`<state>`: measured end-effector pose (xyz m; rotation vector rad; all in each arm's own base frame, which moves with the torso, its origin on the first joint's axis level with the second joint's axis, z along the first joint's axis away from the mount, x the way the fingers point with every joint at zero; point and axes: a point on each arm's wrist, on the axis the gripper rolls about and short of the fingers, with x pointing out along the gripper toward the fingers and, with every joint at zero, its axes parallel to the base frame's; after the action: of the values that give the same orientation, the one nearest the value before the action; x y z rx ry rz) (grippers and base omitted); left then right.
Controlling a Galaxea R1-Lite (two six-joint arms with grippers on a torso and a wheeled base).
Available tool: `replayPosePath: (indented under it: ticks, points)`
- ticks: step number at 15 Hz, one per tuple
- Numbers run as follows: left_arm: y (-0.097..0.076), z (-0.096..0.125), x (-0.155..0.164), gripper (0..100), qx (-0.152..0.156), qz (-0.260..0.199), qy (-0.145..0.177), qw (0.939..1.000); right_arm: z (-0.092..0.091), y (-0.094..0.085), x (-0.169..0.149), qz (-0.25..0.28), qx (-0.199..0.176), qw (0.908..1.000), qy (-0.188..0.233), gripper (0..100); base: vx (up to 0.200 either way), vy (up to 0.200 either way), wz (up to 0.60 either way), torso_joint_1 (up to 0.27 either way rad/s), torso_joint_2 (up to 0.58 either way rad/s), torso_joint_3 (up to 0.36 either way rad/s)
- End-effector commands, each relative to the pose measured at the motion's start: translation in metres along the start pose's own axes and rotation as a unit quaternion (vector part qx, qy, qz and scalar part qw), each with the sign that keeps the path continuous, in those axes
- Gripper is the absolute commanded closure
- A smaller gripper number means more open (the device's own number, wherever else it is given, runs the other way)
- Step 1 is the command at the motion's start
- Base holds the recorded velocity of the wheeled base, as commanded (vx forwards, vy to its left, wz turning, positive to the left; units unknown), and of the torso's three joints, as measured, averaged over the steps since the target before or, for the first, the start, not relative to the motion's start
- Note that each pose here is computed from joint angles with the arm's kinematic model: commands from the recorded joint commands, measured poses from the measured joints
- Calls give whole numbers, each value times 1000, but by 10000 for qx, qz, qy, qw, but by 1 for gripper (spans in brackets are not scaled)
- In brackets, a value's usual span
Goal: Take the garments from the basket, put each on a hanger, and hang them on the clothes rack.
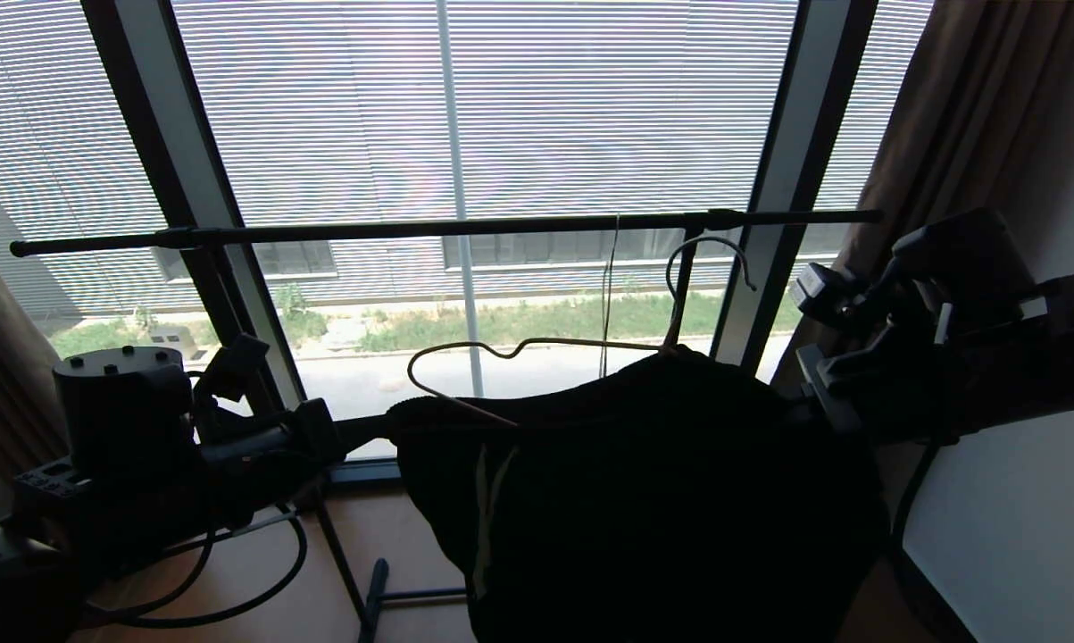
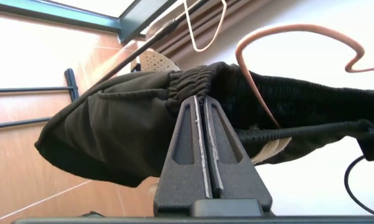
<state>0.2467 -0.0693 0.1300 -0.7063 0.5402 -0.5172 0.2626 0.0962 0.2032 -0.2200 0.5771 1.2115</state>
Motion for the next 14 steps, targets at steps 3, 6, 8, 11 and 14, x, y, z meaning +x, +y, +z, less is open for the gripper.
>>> replayPosePath:
  ticks: [3, 6, 8, 11, 14]
  points:
    - [0, 9, -4, 100, 22, 1, -196, 9998, 0, 5, 7, 149, -1, 9998, 104, 100, 0, 0, 0, 0, 0, 0]
    - [-3, 14, -2, 100, 61, -53, -259, 9996, -4, 10, 14, 178, 14, 9995, 254, 100, 0, 0, 0, 0, 0, 0]
    - [-5, 16, -2, 100, 89, -100, -291, 9995, -6, 10, 15, 171, 36, 9994, 295, 100, 0, 0, 0, 0, 0, 0]
    - [-10, 17, -4, 100, 143, -189, -338, 9991, -13, 10, 18, 212, 131, 9989, 387, 100, 0, 0, 0, 0, 0, 0]
    - [-13, 18, -8, 100, 169, -225, -380, 9989, -15, 8, 21, 241, 189, 9986, 441, 100, 0, 0, 0, 0, 0, 0]
